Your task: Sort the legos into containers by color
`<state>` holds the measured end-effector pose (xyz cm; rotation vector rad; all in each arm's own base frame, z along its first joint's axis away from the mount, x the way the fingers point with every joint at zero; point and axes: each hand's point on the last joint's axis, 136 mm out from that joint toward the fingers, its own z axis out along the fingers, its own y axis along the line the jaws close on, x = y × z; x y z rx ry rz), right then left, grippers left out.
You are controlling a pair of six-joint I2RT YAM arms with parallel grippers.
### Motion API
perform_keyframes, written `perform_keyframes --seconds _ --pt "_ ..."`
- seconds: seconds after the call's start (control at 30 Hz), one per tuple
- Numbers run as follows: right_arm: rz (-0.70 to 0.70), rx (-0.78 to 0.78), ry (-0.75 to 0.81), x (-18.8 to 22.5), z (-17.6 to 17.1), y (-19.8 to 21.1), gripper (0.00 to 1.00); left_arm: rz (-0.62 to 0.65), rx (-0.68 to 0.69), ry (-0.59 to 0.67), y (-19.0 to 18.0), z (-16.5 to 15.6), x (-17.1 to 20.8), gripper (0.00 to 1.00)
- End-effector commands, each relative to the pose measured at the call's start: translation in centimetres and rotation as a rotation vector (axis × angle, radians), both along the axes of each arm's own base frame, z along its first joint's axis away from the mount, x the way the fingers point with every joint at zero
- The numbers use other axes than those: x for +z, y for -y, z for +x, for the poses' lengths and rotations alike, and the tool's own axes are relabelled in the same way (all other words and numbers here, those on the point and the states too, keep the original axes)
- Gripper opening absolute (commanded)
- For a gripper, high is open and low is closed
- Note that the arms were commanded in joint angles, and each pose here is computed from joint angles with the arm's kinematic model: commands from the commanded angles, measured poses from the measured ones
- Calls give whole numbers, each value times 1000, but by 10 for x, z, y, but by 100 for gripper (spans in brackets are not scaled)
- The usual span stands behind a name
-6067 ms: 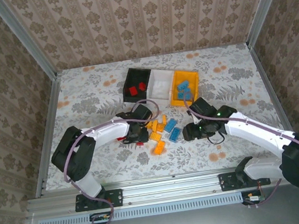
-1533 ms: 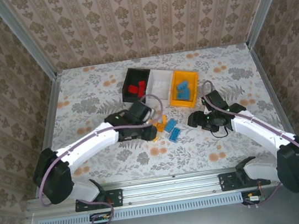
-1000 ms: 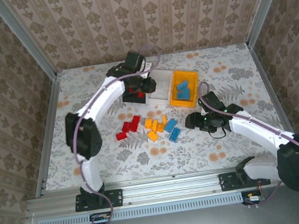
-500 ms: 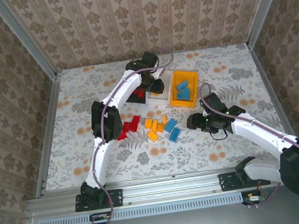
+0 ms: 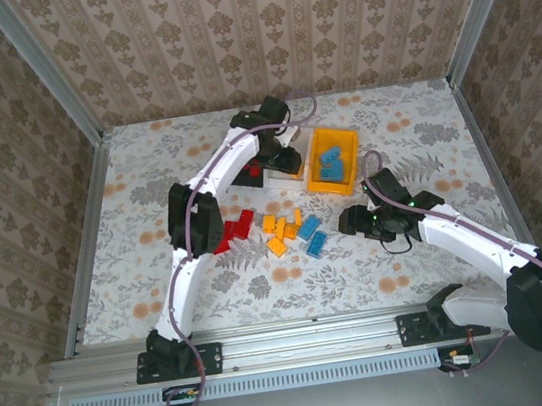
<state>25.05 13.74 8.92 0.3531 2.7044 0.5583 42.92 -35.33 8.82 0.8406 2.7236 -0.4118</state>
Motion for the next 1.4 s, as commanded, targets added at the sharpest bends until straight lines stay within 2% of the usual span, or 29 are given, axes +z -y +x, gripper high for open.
perform_keyframes --seconds 0.0,0.2,0.37,0.6,0.8,1.03,1.37 --pt "-22 -5 -16 -3 -6 4 69 -20 -4 19 -2 0 23 48" --pt "-14 -2 -16 -3 -6 2 69 -34 -15 65 -8 -21 64 48" --pt "-11 4 -13 -3 -8 0 69 -31 -24 112 -26 -65 88 50" --pt "-5 25 -16 -6 -8 -9 69 -7 -6 56 -63 -149 54 61" --pt "-13 58 -26 -9 -6 -22 69 -1 -16 -1 -75 -195 4 71" --pt "-28 74 -22 -7 -6 -28 70 67 -40 -16 -84 -202 -36 80" --pt "-46 68 -25 -6 -7 -25 70 86 -95 -22 -73 -194 -58 83"
